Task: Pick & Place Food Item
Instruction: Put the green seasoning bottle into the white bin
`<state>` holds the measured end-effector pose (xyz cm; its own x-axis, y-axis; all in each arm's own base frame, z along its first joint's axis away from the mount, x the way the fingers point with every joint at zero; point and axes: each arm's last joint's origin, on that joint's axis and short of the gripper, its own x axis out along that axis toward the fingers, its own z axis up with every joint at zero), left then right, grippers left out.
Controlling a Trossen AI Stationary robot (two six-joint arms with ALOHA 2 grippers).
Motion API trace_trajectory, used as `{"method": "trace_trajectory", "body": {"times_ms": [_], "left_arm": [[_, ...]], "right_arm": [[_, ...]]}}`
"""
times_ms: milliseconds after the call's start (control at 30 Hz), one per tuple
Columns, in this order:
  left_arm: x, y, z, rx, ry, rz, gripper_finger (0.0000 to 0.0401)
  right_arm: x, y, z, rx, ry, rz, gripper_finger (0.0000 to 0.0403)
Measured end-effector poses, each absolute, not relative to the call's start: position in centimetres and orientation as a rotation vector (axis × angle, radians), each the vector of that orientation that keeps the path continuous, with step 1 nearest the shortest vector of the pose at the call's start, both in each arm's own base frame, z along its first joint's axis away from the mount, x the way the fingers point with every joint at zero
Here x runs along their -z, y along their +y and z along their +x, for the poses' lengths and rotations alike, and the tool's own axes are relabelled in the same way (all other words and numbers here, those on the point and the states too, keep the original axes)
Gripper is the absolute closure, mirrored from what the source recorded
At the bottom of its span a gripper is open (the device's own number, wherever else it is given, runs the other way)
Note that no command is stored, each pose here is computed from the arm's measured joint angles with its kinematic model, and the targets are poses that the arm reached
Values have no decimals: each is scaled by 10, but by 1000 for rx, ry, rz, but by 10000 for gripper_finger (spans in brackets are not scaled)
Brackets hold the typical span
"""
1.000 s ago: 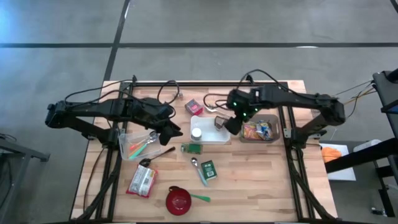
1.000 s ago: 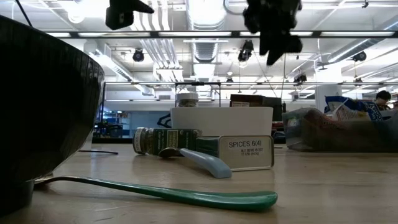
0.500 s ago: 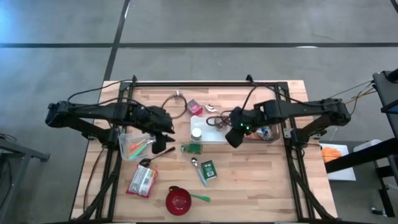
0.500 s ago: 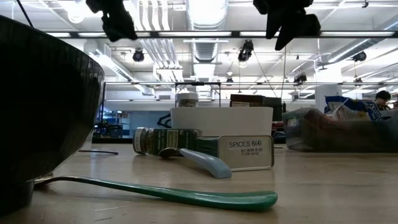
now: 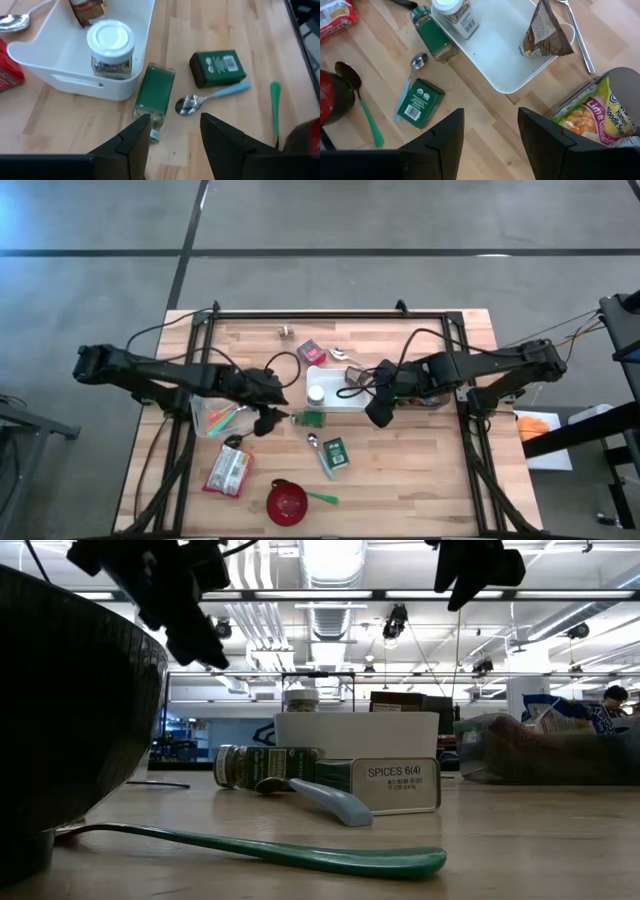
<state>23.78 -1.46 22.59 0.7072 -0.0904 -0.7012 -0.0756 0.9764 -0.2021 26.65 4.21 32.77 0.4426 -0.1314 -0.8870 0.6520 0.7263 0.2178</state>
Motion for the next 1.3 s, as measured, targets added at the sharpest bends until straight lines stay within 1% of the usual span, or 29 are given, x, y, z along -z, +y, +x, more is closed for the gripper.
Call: {"method": "trace_trajectory", "body": {"times_ms": [100,367,433,533,800,1300], "left_arm": [[-220,-15,236,22,796,-194,207],[-208,-16,248,29,811,-175,108],[-202,-16,252,32,826,-163,88],[-195,-17,257,48,844,-124,70],[-174,-18,265,96,916,-12,63],[-140,-18,279,102,988,11,63]], "right_arm": [[-327,42,266,523,1006,592,219],[-326,42,266,523,1009,590,219],[-326,42,266,523,1009,591,219],[-326,42,266,525,1008,594,219],[-325,42,266,523,1013,586,219],[-325,42,266,520,1013,588,219]]}}
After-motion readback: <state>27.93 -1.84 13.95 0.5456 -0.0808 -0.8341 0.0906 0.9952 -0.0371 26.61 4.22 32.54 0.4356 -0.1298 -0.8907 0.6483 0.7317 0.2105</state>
